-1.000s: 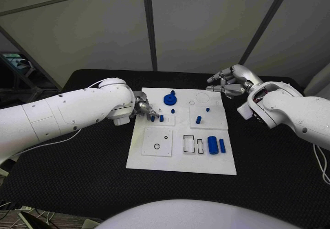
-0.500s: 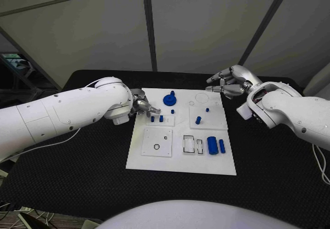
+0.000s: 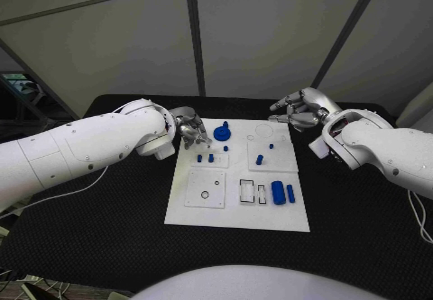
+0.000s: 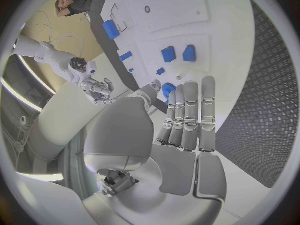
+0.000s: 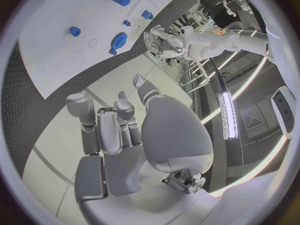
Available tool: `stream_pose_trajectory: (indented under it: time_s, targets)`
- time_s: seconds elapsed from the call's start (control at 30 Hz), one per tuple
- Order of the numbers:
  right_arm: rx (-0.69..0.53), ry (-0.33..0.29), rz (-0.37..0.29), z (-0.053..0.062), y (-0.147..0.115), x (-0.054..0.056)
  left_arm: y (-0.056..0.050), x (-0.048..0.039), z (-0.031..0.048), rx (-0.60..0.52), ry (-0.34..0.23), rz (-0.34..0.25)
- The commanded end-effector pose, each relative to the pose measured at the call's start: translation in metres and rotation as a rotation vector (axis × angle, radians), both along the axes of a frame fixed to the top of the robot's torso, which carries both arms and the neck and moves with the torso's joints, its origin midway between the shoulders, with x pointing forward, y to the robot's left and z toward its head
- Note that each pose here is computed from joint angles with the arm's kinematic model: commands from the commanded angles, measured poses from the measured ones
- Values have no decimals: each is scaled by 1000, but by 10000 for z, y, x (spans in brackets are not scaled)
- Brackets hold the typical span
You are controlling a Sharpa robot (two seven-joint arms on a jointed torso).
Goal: Assemble the parts on the task board
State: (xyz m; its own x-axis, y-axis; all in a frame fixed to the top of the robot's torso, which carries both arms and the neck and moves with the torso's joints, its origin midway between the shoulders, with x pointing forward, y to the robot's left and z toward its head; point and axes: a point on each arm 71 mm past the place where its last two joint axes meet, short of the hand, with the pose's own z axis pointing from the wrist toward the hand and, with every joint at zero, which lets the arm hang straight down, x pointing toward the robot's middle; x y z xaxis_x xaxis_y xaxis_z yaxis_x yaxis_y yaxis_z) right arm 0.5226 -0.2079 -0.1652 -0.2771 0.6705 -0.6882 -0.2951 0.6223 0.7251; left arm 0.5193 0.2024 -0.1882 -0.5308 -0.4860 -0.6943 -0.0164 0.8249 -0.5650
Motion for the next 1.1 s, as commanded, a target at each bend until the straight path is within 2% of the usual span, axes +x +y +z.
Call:
stream_pose_trajectory:
  time_s: [0.03,0.17,0.27,0.43,0.77,1.1]
  targets:
    - [1,-8,10,13,18,3,-179,33,156,-80,-243,-142]
    - [4,-12,14,14,35,4,-309,29,159,-23,-358,-247]
    - [4,-13,15,13,41,6,-370,28,142,20,-411,-300]
    - [6,-15,18,6,59,12,-458,20,47,115,-477,-387]
    - [8,-14,24,-20,82,7,-561,4,-153,252,-532,-496]
    - [9,-13,25,-25,86,4,-608,18,-223,281,-554,-534]
